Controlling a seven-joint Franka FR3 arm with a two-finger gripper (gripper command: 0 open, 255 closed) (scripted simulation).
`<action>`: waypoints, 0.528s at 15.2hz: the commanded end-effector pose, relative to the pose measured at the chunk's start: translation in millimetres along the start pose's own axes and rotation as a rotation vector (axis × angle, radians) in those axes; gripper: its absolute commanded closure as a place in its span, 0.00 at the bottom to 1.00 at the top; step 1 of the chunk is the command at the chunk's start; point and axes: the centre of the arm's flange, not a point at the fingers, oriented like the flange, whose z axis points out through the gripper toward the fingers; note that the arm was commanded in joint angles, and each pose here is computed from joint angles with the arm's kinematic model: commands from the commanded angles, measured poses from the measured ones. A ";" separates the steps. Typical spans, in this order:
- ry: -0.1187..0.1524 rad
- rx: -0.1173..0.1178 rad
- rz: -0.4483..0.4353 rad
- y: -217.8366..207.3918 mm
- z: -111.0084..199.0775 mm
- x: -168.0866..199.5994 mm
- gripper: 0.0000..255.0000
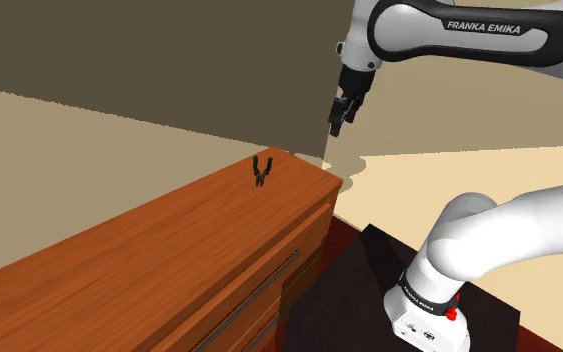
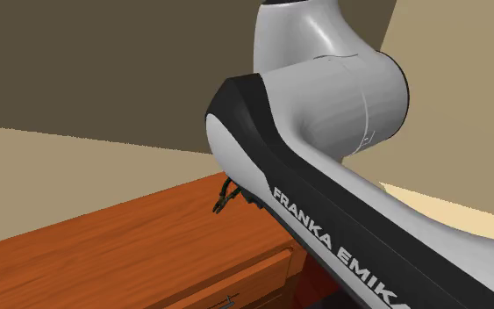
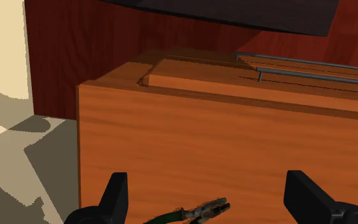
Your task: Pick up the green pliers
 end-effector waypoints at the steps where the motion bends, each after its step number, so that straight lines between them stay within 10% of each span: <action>1: 0.000 0.000 0.000 0.0 0.0 0.0 0.00; 8: -0.003 -0.025 0.175 -27.9 64.9 61.9 0.00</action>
